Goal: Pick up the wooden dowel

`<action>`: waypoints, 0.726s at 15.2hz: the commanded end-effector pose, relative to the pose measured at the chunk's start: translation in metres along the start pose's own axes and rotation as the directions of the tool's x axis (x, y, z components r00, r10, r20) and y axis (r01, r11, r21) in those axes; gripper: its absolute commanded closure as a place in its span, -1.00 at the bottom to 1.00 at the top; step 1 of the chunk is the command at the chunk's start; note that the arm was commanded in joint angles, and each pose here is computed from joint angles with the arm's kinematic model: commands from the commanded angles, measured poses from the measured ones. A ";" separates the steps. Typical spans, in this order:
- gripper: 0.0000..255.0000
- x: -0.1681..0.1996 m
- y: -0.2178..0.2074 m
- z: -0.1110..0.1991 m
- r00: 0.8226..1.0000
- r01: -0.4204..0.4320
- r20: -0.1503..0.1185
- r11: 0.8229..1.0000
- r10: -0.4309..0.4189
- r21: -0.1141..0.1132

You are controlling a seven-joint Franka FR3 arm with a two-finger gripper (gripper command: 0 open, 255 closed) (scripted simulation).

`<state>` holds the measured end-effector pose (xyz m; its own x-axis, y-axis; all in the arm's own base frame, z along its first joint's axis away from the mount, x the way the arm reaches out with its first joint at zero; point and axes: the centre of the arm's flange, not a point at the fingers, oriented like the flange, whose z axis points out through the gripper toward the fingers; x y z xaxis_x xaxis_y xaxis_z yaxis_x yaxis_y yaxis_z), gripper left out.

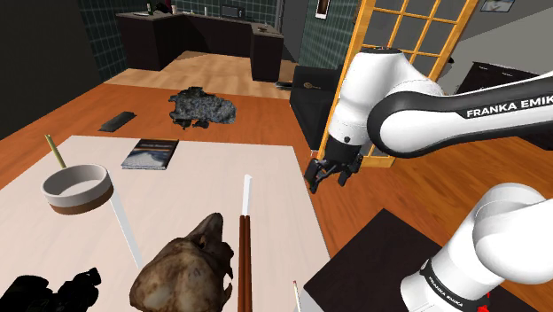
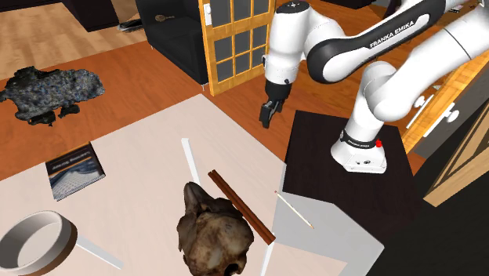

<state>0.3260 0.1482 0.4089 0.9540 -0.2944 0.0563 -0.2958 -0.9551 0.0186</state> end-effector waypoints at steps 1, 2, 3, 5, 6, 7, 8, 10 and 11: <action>-1.00 -0.002 -0.021 0.020 0.999 -0.032 0.002 0.999 0.032 0.004; -1.00 -0.003 -0.030 0.030 0.999 -0.046 0.004 0.999 0.046 0.005; -1.00 -0.004 -0.039 0.039 0.998 -0.061 0.006 0.998 0.060 0.006; -1.00 -0.004 -0.057 0.058 0.996 -0.089 0.009 0.996 0.089 0.009; -1.00 -0.005 -0.066 0.067 0.995 -0.104 0.011 0.995 0.104 0.010; -1.00 -0.005 -0.075 0.077 0.993 -0.118 0.013 0.993 0.118 0.011; -1.00 -0.005 -0.084 0.086 0.991 -0.132 0.015 0.991 0.132 0.012; -1.00 -0.005 -0.102 0.104 0.987 -0.161 0.018 0.987 0.161 0.014; -1.00 -0.004 -0.111 0.114 0.984 -0.175 0.020 0.984 0.175 0.015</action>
<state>0.3583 0.2425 0.3033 0.8968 -0.4406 0.0417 -0.4409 -0.8976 -0.0014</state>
